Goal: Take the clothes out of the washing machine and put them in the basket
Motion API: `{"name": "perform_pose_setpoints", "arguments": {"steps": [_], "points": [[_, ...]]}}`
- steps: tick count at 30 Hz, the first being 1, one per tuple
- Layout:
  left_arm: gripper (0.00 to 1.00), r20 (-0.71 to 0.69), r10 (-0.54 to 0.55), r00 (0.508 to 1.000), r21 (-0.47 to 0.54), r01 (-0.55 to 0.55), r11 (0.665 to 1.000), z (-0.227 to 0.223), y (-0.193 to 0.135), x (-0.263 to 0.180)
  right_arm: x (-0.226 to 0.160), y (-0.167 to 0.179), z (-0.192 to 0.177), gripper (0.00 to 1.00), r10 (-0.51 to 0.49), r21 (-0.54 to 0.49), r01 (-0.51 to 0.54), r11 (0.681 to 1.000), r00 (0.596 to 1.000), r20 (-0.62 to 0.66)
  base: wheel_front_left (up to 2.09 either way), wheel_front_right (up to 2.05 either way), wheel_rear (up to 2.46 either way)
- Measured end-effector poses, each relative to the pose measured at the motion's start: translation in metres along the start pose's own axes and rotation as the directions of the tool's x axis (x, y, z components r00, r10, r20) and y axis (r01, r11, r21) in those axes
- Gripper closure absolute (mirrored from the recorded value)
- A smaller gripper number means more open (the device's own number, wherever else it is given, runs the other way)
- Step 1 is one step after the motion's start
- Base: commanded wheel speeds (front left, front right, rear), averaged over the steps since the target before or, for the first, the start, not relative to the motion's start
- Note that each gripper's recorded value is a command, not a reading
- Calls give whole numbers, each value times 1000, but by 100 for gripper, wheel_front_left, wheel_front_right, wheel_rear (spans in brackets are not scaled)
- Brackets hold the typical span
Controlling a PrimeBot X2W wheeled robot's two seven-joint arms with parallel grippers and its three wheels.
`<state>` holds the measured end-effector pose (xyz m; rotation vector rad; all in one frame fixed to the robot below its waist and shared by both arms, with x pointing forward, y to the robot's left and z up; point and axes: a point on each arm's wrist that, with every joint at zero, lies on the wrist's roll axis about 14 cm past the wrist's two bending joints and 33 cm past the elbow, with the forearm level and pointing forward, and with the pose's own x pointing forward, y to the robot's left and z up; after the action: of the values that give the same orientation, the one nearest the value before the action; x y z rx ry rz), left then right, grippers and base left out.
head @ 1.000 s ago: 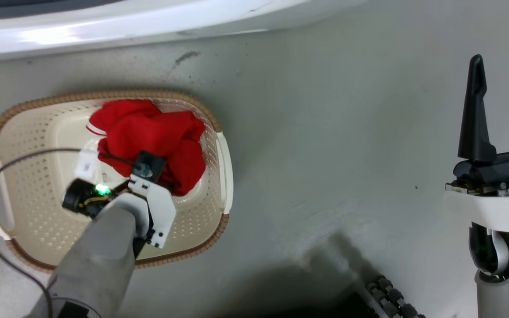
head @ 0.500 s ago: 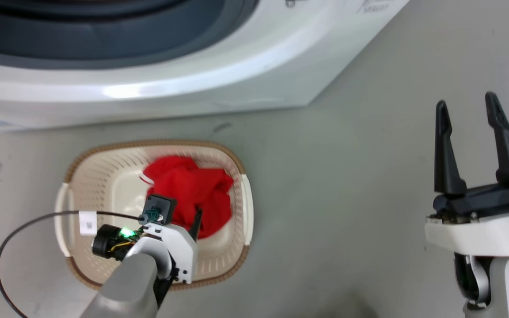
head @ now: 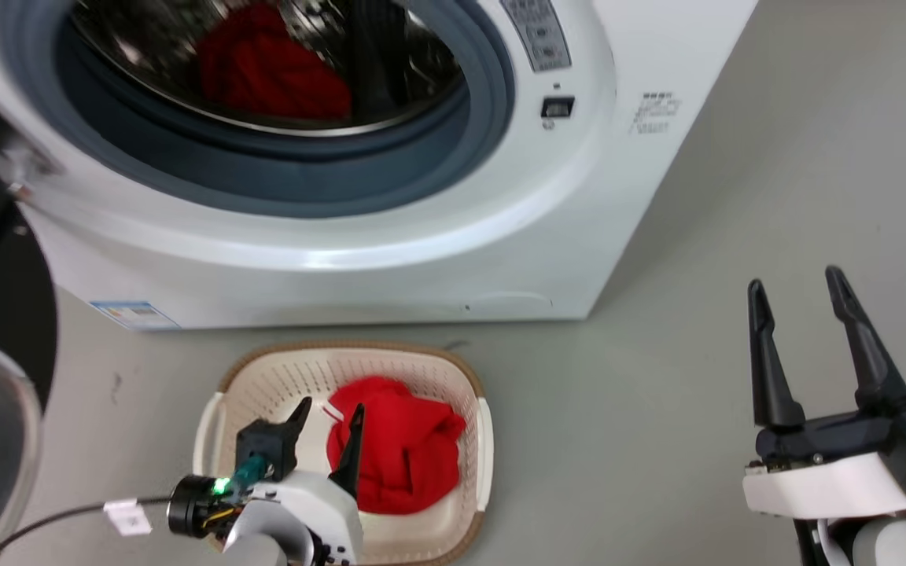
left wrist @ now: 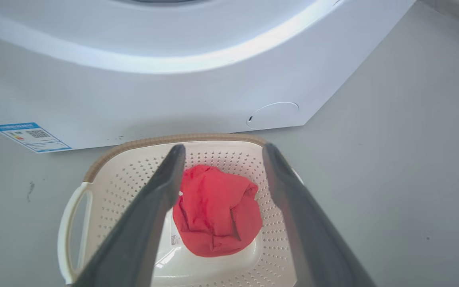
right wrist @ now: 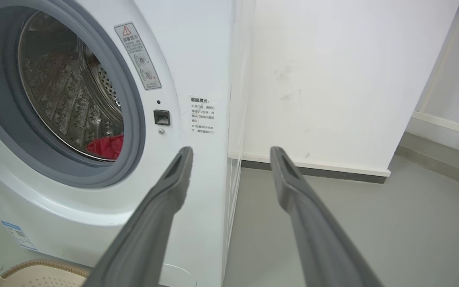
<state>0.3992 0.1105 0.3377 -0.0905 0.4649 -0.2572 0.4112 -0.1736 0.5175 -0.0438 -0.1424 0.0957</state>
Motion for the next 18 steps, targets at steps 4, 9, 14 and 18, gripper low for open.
{"name": "perform_pose_setpoints", "arguments": {"steps": [4, 9, 14, 18], "points": [[0, 109, 52, 993, 0, -53, 999, 28, 8, -22, -8, 7, 14, 0, 17, 6, -17, 1000, 999, 32, 0, 0, 0], [0, 241, 118, 963, 0, -121, 993, 64, 18, -45, -18, 10, 28, 0, 23, 6, -23, 1000, 998, 61, 0, 0, 0], [0, 325, 143, 935, 2, -152, 988, 88, 22, -57, -24, 10, 37, 0, 21, 5, -21, 1000, 996, 83, 0, 0, 0], [0, 354, 133, 926, 15, -148, 989, 101, 22, -52, -26, 9, 38, 0, 18, 8, -18, 1000, 996, 84, 0, 0, 0]]}}
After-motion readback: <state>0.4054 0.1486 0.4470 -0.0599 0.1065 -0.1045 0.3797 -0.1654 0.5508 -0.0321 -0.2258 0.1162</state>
